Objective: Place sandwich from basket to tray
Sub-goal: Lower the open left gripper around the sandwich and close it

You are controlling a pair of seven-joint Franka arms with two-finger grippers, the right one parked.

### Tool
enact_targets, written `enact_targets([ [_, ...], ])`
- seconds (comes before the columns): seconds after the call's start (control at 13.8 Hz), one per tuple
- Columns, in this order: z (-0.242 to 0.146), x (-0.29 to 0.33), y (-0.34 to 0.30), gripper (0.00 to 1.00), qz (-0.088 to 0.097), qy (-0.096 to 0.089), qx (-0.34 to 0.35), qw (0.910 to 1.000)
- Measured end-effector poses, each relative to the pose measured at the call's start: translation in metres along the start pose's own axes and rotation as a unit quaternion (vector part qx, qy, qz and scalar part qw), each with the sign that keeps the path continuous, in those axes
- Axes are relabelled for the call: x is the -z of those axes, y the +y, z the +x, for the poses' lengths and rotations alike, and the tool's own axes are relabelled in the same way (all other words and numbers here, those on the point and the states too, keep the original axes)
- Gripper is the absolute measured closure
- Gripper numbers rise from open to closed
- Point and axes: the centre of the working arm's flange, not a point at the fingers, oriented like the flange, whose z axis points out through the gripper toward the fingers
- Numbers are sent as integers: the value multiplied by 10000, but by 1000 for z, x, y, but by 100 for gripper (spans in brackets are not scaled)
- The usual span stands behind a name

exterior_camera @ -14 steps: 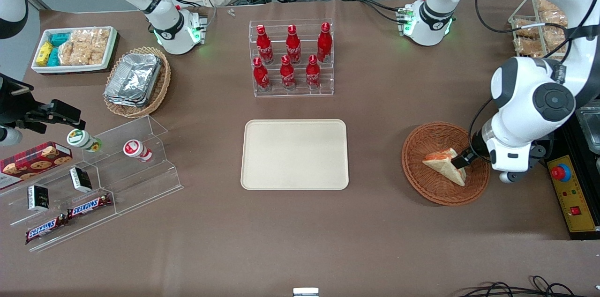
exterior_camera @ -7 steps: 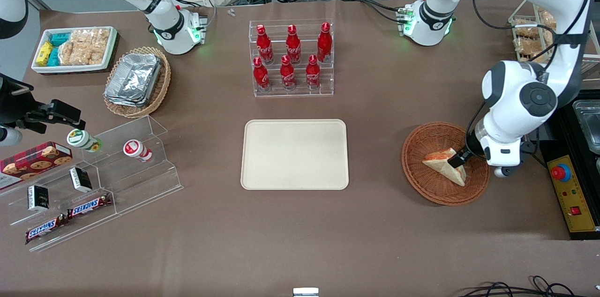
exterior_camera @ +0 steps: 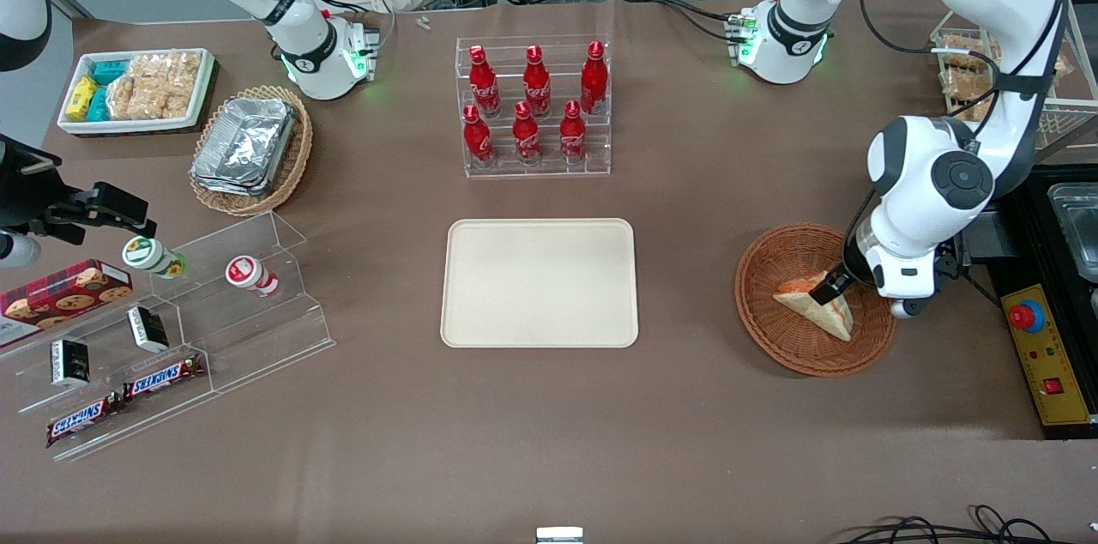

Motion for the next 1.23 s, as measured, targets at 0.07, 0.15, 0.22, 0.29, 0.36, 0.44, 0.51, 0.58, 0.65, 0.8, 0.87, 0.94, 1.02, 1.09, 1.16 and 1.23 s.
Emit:
enact_targets([
  [0.07,1,-3,-1,0,-5,-11,22,10000],
  [0.15,2,-7,-3,0,-8,-32,50,10000],
  [0.22,3,-11,-4,0,-13,-55,76,10000],
  [0.29,3,-15,-5,0,-17,-80,109,9999],
  [0.36,2,-20,-5,0,-14,-107,162,9998],
  [0.44,1,-24,-6,0,-4,-137,217,9997],
  [0.51,1,-28,-6,0,-2,-157,271,9995],
  [0.58,0,-31,-6,0,1,-177,321,9993],
  [0.65,0,-34,-7,0,9,-199,369,9991],
  [0.8,-1,-39,-7,0,20,-233,478,9986],
  [0.87,-1,-41,-7,1,26,-246,518,9984],
  [0.94,-1,-43,-7,4,26,-252,542,9982],
  [1.02,-1,-43,-7,15,23,-253,549,9982],
  [1.09,-1,-43,-7,26,21,-252,550,9982],
  [1.16,-1,-42,-6,38,10,-244,549,9982],
  [1.23,0,-41,-5,47,-6,-232,545,9982],
])
